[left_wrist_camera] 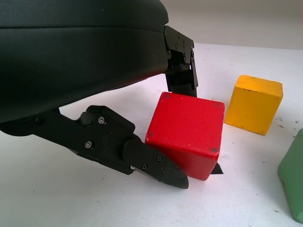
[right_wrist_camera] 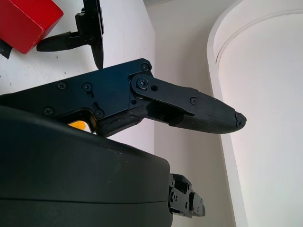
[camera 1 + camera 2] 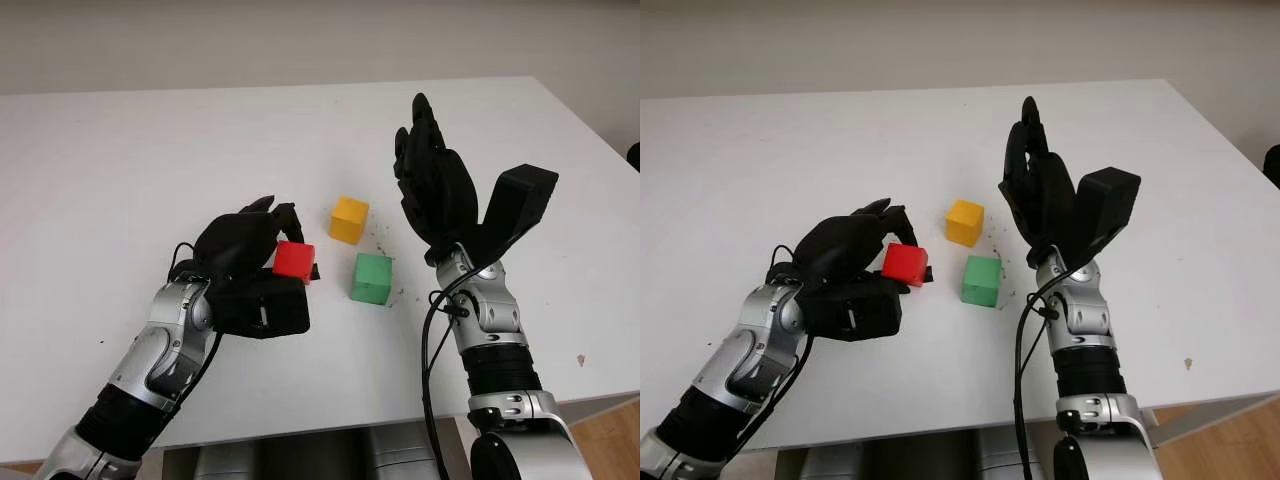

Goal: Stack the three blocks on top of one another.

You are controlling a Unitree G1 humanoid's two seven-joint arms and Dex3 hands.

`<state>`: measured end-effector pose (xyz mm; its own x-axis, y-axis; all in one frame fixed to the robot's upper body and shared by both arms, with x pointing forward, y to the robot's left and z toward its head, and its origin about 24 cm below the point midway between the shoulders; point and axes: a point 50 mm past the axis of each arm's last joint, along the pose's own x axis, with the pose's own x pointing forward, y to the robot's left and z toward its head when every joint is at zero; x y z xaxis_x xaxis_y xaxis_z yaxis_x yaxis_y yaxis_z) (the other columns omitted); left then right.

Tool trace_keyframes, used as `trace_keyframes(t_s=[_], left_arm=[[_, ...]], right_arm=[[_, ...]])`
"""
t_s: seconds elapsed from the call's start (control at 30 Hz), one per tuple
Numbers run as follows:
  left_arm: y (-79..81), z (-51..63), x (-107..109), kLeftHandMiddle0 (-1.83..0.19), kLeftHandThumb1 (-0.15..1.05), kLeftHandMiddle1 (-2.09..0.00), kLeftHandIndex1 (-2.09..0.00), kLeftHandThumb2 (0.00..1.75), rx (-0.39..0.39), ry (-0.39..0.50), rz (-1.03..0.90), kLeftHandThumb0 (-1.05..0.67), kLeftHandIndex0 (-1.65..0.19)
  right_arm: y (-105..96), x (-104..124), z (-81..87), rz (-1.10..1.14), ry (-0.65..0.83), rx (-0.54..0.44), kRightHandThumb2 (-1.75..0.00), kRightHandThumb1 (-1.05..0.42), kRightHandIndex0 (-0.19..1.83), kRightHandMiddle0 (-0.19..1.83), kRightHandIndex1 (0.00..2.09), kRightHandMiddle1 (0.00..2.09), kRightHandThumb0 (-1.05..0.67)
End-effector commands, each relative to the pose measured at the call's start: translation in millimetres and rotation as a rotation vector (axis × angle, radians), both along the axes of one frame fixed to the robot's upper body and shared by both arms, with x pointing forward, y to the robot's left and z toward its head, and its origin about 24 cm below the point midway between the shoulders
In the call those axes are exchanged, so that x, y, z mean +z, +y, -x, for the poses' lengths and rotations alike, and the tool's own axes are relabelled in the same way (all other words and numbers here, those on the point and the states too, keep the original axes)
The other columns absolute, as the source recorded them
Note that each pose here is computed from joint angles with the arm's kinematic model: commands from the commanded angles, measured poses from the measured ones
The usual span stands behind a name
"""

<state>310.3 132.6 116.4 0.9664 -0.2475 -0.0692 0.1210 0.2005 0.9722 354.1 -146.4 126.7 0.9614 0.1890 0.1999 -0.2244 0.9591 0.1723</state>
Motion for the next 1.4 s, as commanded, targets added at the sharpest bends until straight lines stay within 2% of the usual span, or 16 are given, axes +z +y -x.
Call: trace_keyframes(t_s=[0.0,0.03,0.1,0.13,0.17,0.23,0.27,0.37,0.63,0.77,0.97,1.1,1.13,1.17,1.23,1.37], left_arm=[[0.1,-0.1,0,-0.09,1.0,-0.05,-1.52,0.06,0.004,-0.008,-0.022,-0.34,-0.23],[0.1,-0.1,0,-0.07,1.01,-0.04,-1.47,0.06,0.001,-0.012,-0.035,-0.37,-0.17],[-0.1,-0.3,-1,-0.01,1.03,-0.04,-1.18,0.06,0.002,-0.009,-0.063,-0.44,-0.07],[-0.2,-0.3,-1,0.03,1.04,-0.04,-0.99,0.06,0.004,-0.005,-0.072,-0.47,-0.06],[-0.3,-0.4,-1,0.07,1.04,-0.04,-0.72,0.05,0.005,0.001,-0.078,-0.5,-0.07],[-0.4,-0.6,-1,0.12,1.04,-0.04,-0.4,0.05,0.004,0.007,-0.087,-0.53,-0.09],[-0.2,-0.9,-1,0.15,1.04,-0.04,-0.27,0.06,0.002,0.009,-0.09,-0.56,-0.05],[0.0,-1.2,0,0.19,1.05,-0.01,-0.14,0.06,0.001,0.017,-0.088,-0.62,0.03],[1.2,-0.9,1,0.19,1.04,0.0,-0.04,0.06,0.013,0.033,-0.096,-0.73,0.15],[2.4,2.5,5,0.19,1.05,0.0,-0.01,0.07,-0.008,0.004,-0.033,-0.85,0.19],[6.3,21.8,36,0.19,1.05,0.0,0.0,0.09,-0.079,-0.056,0.089,-0.99,0.19],[22.5,35.4,67,0.19,1.05,0.0,0.0,0.26,-0.115,-0.149,0.316,-1.0,0.19],[26.6,37.5,71,0.19,1.05,0.0,-0.01,0.39,-0.112,-0.171,0.374,-0.96,0.19],[31.0,39.6,75,0.19,1.05,0.0,-0.02,0.44,-0.108,-0.202,0.426,-0.95,0.19],[41.4,40.8,82,0.18,1.05,-0.03,-0.04,0.53,-0.103,-0.27,0.529,-0.89,0.18],[57.9,38.8,90,0.16,1.05,-0.05,-0.06,0.55,-0.074,-0.364,0.66,-0.86,0.15]], right_arm=[[0,3,1.4,0.001,-0.015,0.004,-0.72,-1.05,-0.19,-0.19,0.0,0.0,-0.74],[-1,3,1.4,0.001,-0.015,0.005,-0.72,-1.05,-0.19,-0.19,0.0,0.0,-0.74],[-1,2,1.4,-0.004,-0.013,0.006,-0.73,-1.05,-0.19,-0.19,0.0,0.0,-0.73],[-1,2,1.4,-0.004,-0.012,0.006,-0.73,-1.05,-0.19,-0.19,0.0,0.0,-0.73],[-1,2,1.3,-0.003,-0.01,0.006,-0.73,-1.05,-0.19,-0.19,0.0,0.0,-0.73],[-2,2,1.2,0.002,-0.008,0.003,-0.72,-1.05,-0.19,-0.19,0.0,0.0,-0.74],[-2,2,1.1,0.002,-0.008,0.002,-0.72,-1.05,-0.19,-0.19,0.0,0.0,-0.74],[-2,2,1.0,0.004,-0.011,0.001,-0.72,-1.05,-0.19,-0.19,0.0,0.0,-0.74],[-2,2,0.8,0.004,-0.009,0.002,-0.72,-1.05,-0.19,-0.19,0.0,0.0,-0.74],[-3,2,1.3,0.007,-0.01,0.006,-0.72,-1.05,-0.19,-0.19,0.0,0.0,-0.74],[-5,2,1.6,0.015,-0.008,-0.009,-0.72,-1.05,-0.19,-0.19,0.0,0.0,-0.74],[-7,4,0.7,0.02,-0.014,-0.016,-0.73,-1.05,-0.19,-0.19,0.0,0.0,-0.73],[-7,5,0.4,0.019,-0.014,-0.019,-0.73,-1.05,-0.19,-0.19,0.0,0.0,-0.74],[-7,6,0.1,0.017,-0.015,-0.021,-0.72,-1.05,-0.19,-0.19,0.0,0.0,-0.74],[-8,7,-0.7,0.021,-0.02,-0.022,-0.72,-1.05,-0.19,-0.19,0.0,0.0,-0.74],[-11,10,-2.0,0.05,-0.033,-0.015,-0.71,-1.05,-0.19,-0.19,0.0,0.0,-0.75]])
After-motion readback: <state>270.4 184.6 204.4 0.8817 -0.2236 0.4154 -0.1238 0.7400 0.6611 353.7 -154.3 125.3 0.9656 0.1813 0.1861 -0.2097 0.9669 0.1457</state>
